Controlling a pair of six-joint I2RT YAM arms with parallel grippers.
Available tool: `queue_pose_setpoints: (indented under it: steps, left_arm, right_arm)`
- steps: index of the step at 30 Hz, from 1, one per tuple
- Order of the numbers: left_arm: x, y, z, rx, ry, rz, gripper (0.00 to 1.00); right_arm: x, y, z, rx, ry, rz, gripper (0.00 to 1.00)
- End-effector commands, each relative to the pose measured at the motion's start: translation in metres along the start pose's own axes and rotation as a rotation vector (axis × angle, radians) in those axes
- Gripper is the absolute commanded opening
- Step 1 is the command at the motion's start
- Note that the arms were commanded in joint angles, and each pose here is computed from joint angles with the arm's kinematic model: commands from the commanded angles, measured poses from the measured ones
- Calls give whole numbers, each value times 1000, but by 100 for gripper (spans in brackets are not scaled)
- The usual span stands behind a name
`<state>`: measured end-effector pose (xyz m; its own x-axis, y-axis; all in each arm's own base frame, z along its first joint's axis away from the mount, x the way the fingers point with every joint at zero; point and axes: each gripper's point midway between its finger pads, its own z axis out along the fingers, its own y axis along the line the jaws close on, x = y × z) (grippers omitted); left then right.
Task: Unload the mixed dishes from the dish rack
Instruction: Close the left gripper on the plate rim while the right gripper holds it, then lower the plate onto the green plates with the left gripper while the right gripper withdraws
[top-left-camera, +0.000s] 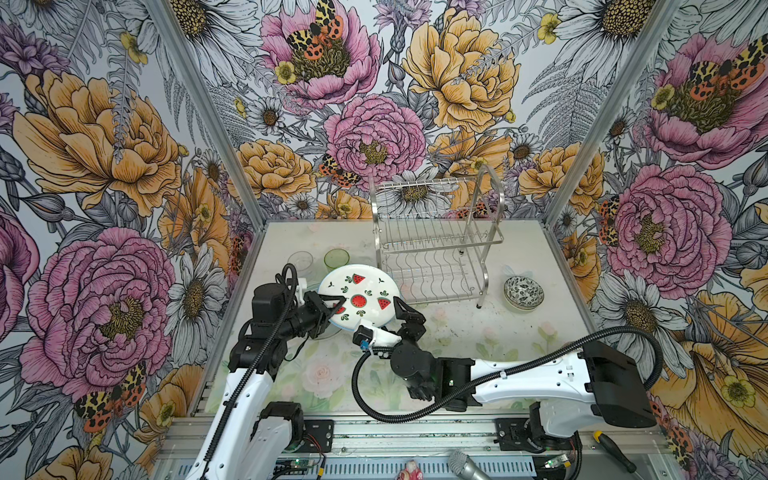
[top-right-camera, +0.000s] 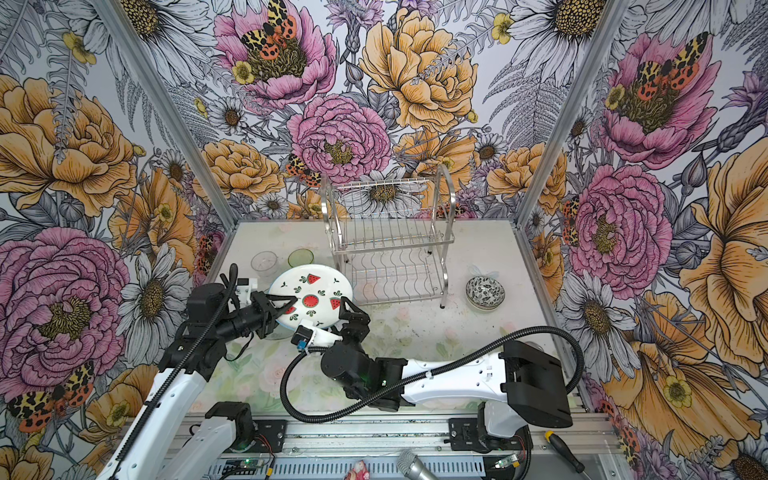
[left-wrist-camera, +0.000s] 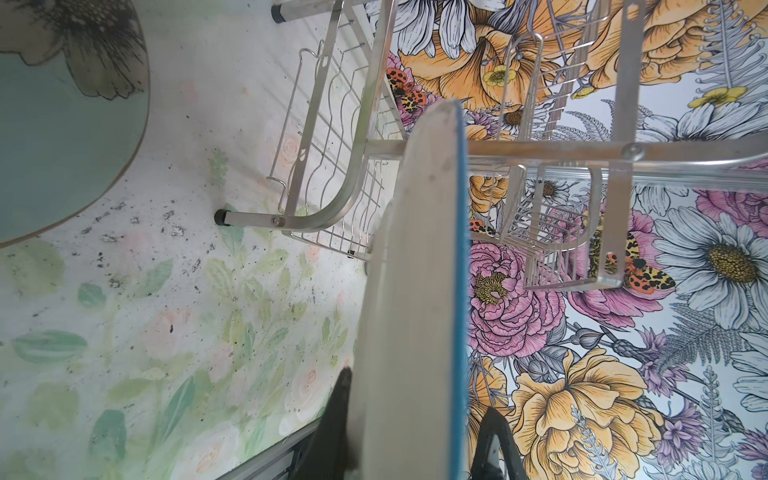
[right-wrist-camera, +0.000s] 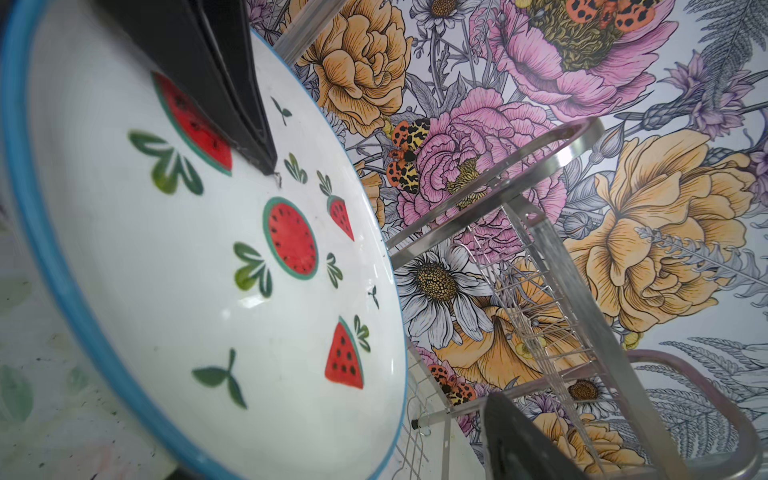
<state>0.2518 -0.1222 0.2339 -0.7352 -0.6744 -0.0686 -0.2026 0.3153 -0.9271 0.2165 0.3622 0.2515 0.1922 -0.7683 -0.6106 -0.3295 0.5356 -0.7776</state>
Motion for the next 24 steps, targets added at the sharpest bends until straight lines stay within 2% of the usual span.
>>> queue_pose_setpoints:
  steps: [1, 7, 13, 24]
  left_arm:
    - [-5, -38, -15, 99, -32, 126, 0]
    - [-12, -33, -18, 59, -69, 164, 0]
    - [-23, -16, -17, 11, -105, 168, 0]
    - [-54, 18, -27, -137, -240, 226, 0]
  right_arm:
    - [1, -31, -10, 56, -15, 126, 86]
    - [8, -52, -22, 73, -32, 238, 87]
    - [25, -88, -37, 106, -58, 440, 87]
    - [79, -151, -77, 204, -89, 678, 88]
